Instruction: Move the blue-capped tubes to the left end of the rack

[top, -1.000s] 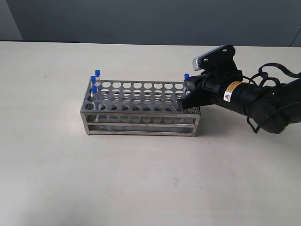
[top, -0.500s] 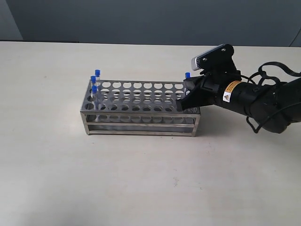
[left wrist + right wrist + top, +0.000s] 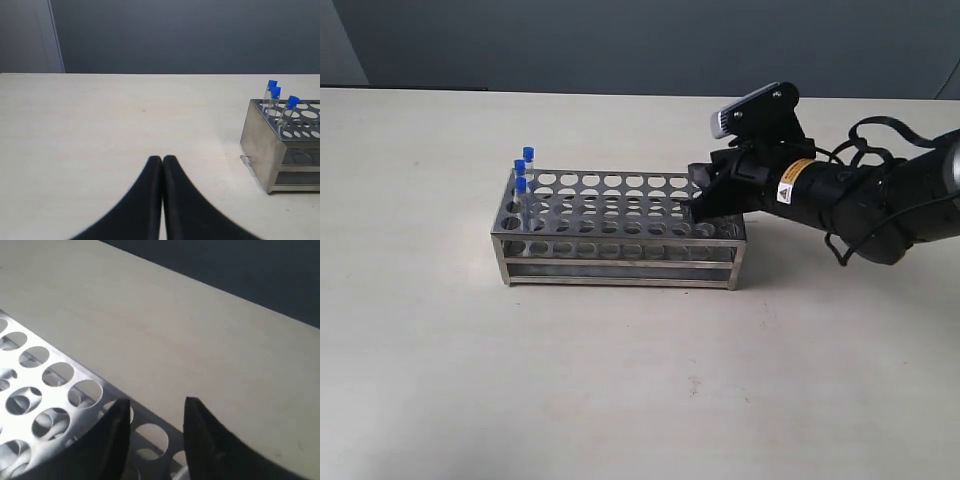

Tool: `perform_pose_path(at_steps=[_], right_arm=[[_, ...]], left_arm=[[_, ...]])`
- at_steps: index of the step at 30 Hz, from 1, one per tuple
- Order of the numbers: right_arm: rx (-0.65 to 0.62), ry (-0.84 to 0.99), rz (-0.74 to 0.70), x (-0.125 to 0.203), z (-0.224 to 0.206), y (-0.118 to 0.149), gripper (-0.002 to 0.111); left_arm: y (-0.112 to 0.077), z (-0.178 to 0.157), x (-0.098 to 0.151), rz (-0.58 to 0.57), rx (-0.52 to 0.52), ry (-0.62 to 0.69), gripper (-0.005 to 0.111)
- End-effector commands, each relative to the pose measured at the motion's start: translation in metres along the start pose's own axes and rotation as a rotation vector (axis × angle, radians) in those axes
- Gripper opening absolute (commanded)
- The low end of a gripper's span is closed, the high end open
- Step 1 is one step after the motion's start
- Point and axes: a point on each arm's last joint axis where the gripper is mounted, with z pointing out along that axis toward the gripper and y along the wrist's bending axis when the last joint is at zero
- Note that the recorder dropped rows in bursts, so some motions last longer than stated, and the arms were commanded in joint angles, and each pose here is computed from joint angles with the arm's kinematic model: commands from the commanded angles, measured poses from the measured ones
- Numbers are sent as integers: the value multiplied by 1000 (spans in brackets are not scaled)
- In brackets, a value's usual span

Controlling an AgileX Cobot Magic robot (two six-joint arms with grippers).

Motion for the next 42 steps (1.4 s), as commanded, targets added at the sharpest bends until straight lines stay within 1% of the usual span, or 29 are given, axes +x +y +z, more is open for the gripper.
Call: perform_pose_path(at_steps=[1, 2, 6, 14, 17, 28, 34, 35, 42], right_arm=[[11, 66, 21, 12, 4, -2, 12], [12, 60, 20, 10, 3, -2, 0], [5, 43, 12, 5, 0, 1, 0], [-44, -27, -27, -20, -11, 24, 0], [-47, -51, -29, -27, -15, 28, 0], [-39, -79, -26, -35, -21, 27, 0], [53, -152, 45, -50, -31, 18, 0], [61, -166, 37, -54, -33, 17, 0], [63, -167, 31, -61, -42, 17, 0]], left_arm=[[-1, -1, -2, 3, 9, -12, 1], [-1, -1, -2, 3, 9, -12, 1], [-1, -1, -2, 3, 9, -12, 1], [-1, -1, -2, 3, 9, -12, 1], [-1, -1, -2, 3, 9, -12, 1], [-1, -1, -2, 3, 9, -12, 1], [-1, -1, -2, 3, 9, -12, 1], [-1, -1, -2, 3, 9, -12, 1], [-1, -1, -2, 3, 9, -12, 1]])
